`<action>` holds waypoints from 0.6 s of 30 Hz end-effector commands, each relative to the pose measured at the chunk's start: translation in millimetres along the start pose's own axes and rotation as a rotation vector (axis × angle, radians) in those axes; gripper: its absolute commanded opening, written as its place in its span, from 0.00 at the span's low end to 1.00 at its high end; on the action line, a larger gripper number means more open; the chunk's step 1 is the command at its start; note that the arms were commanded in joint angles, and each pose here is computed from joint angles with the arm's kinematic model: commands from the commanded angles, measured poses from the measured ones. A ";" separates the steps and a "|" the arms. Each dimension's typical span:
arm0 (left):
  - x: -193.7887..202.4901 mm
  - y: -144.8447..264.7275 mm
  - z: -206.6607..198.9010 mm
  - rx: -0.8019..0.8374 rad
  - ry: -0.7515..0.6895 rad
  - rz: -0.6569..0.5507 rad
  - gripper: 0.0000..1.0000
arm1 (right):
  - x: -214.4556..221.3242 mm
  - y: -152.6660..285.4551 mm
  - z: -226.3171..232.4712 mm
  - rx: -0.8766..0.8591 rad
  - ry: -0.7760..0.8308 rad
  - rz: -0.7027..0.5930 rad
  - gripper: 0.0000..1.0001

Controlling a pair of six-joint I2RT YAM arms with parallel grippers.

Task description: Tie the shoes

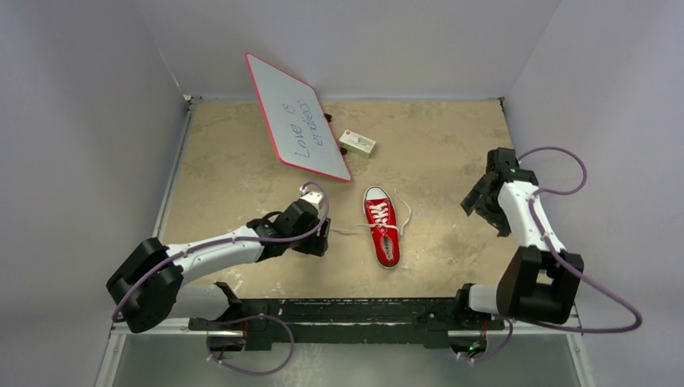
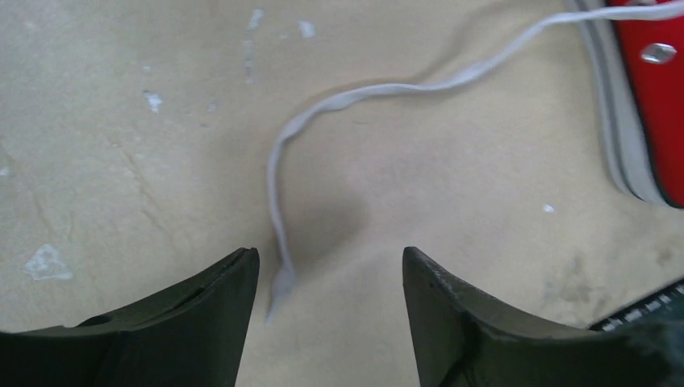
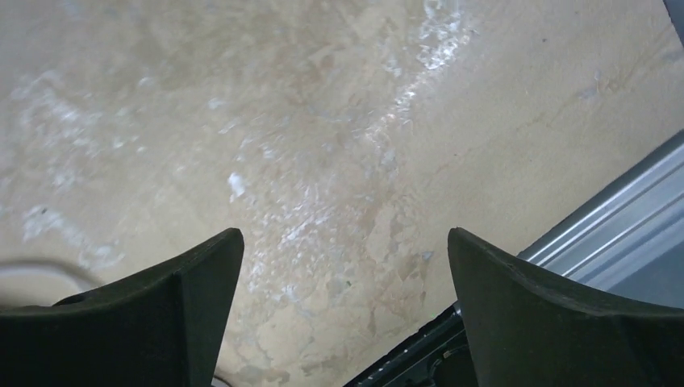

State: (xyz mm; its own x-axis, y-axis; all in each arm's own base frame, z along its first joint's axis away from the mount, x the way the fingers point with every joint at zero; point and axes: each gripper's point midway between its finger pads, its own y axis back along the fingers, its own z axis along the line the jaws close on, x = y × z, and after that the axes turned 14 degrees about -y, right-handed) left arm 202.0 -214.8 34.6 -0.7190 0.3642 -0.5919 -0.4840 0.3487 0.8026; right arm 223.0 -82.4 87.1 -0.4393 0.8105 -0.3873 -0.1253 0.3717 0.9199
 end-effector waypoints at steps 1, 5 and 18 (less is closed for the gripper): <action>-68.3 33.4 -36.5 0.126 -0.058 -0.266 0.67 | -2.3 39.5 18.3 -0.168 0.129 -0.070 0.99; -108.7 38.6 -60.3 0.212 -0.171 -0.376 0.63 | 14.4 60.3 52.9 -0.373 0.280 -0.088 0.99; -96.9 -39.3 -81.8 0.283 -0.454 -0.249 0.58 | 134.9 78.6 119.0 -0.843 0.534 0.603 0.99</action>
State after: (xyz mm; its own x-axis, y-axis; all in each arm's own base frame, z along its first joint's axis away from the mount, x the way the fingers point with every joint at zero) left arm 245.7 -314.9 55.8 -0.3651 0.5936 -0.7172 -0.4228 0.5806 0.6958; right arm 260.8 69.8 86.3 -0.8595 0.5069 -0.0652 -0.2704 -0.3427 0.8997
